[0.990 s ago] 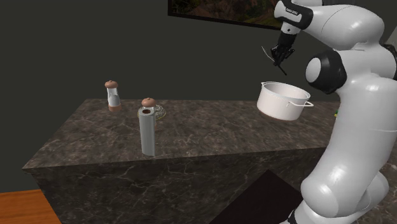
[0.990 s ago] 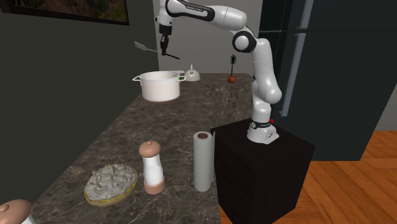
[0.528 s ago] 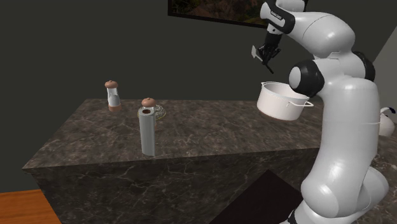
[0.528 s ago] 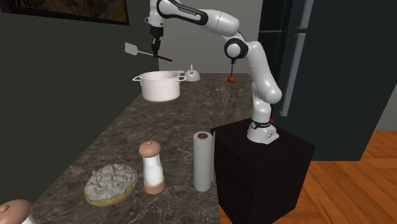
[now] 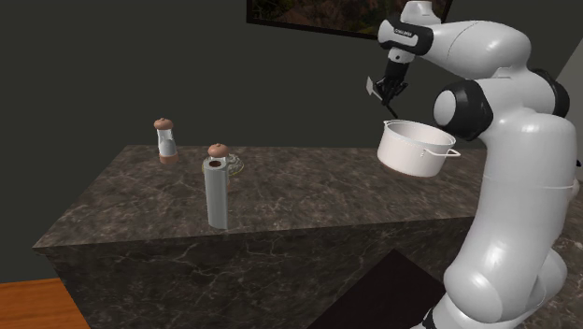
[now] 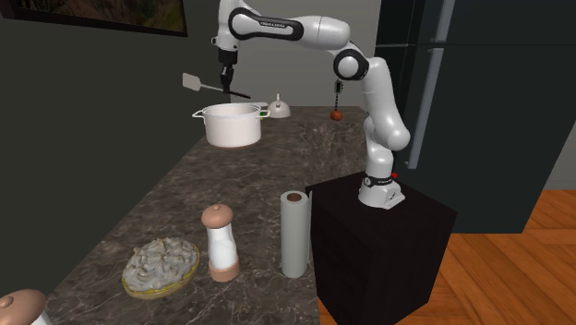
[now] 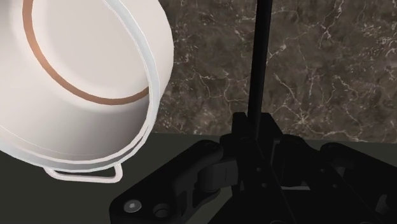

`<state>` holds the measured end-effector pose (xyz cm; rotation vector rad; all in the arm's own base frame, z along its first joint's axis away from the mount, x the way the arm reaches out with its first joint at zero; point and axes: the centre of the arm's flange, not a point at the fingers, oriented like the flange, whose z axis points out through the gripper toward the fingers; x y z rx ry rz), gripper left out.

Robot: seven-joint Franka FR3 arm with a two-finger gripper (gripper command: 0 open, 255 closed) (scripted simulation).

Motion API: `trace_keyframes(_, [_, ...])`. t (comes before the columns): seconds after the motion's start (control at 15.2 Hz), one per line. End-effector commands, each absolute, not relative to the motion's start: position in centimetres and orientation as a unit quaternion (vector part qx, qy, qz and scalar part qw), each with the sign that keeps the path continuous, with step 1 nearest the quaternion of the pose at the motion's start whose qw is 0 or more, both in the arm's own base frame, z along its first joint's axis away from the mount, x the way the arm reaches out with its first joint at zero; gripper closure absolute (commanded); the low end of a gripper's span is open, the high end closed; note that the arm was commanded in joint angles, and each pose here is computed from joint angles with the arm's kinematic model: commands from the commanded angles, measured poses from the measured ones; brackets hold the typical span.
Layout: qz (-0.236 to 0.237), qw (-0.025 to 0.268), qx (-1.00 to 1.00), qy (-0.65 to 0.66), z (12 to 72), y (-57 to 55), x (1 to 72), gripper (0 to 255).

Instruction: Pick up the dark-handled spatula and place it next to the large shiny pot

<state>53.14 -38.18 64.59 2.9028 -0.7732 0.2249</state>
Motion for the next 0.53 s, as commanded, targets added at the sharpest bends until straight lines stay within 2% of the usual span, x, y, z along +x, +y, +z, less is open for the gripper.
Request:
trace_keyframes(0.0, [0.075,0.065,0.962,-0.256,63.6,-38.2,53.1,255])
trace_keyframes(0.46, [0.075,0.065,0.962,-0.256,59.9,-38.2,53.1,255])
